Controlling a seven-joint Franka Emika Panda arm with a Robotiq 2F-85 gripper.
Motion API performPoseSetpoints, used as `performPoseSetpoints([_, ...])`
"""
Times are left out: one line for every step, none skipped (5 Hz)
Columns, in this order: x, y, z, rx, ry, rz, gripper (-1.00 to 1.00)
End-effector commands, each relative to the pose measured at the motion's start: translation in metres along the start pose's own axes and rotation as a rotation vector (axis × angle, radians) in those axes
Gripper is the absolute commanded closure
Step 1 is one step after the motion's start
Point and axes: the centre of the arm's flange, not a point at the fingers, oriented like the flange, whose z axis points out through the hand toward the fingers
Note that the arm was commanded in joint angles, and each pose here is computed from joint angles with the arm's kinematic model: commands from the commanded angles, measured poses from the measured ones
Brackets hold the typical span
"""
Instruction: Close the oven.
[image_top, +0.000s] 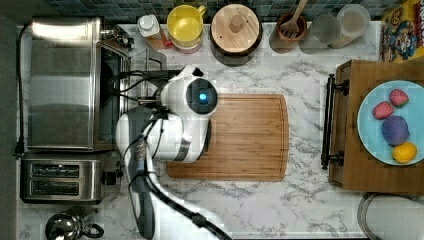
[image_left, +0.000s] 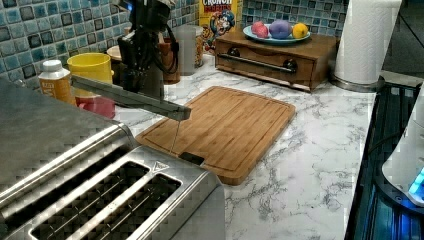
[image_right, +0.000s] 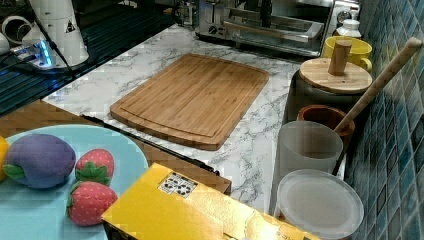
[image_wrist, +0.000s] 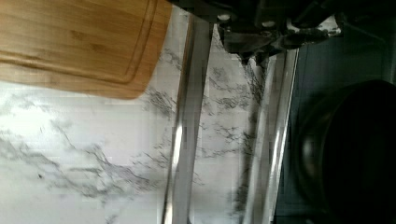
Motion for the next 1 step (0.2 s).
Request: performPoseSetpoints([-0.009,-0.2801,-0.0527,-0.076,0.128,-0.284,1.0])
